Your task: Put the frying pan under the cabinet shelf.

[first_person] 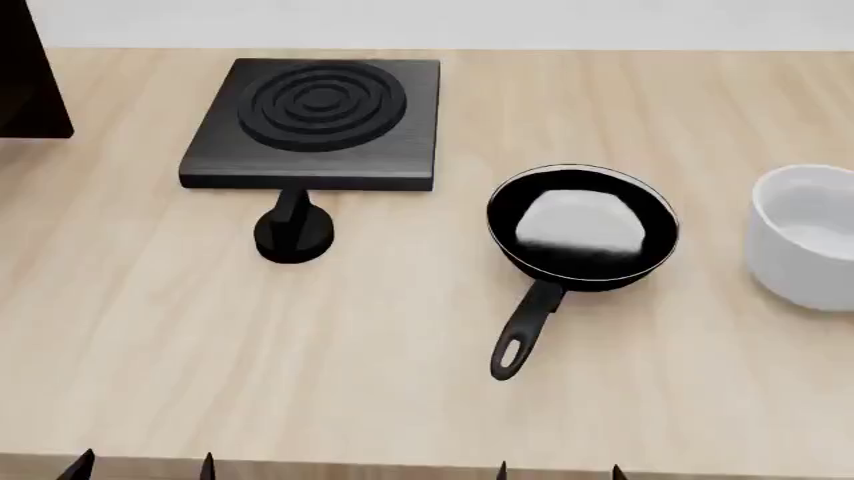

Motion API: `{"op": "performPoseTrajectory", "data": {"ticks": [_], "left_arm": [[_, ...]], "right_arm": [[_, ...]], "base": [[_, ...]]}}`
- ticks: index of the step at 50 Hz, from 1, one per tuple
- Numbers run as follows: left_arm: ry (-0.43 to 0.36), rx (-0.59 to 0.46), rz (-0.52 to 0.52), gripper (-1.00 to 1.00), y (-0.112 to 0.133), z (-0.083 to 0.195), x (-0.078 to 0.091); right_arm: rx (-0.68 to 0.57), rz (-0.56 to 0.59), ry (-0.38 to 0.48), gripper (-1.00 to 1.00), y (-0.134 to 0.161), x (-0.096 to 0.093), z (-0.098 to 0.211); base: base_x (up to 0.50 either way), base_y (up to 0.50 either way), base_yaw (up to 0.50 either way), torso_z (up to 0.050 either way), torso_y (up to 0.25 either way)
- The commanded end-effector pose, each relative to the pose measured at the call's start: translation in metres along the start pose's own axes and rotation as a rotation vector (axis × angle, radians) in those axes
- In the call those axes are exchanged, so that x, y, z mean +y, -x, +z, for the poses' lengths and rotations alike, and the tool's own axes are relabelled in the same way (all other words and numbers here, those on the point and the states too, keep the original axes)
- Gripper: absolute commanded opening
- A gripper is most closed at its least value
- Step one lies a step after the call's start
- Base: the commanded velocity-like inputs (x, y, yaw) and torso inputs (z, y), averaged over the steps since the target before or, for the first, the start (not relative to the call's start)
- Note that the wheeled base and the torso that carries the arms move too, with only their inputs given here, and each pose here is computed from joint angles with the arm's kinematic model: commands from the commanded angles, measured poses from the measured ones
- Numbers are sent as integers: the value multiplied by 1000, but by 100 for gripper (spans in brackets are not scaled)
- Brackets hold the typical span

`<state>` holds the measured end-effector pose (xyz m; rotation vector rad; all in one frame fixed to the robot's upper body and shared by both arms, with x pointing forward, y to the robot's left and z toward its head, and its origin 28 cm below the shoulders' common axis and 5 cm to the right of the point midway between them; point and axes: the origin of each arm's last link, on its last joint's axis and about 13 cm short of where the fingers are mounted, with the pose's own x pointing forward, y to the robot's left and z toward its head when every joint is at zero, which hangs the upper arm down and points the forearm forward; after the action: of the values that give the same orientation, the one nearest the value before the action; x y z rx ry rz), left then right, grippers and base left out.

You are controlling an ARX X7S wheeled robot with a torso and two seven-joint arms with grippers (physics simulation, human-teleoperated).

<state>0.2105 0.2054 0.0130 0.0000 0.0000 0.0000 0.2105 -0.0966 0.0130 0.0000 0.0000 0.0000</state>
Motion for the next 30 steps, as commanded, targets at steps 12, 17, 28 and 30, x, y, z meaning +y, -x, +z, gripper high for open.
{"op": "performPoseTrajectory", "data": {"ticks": [12,17,28,30], "left_arm": [[-27,-94,10,100,7,5,3],[-32,-96,12,100,7,7,3],[-45,-97,12,100,7,7,3],[-49,-100,13,100,8,7,3]], "right_arm": [[-5,38,42,100,0,3,2],[-3,43,46,100,0,3,3],[-6,45,53,100,0,3,5],[-6,46,53,100,0,3,5]], "base": [[0,0,0,25,23],[0,0,0,50,47],[0,0,0,50,47],[0,0,0,50,47]]}}
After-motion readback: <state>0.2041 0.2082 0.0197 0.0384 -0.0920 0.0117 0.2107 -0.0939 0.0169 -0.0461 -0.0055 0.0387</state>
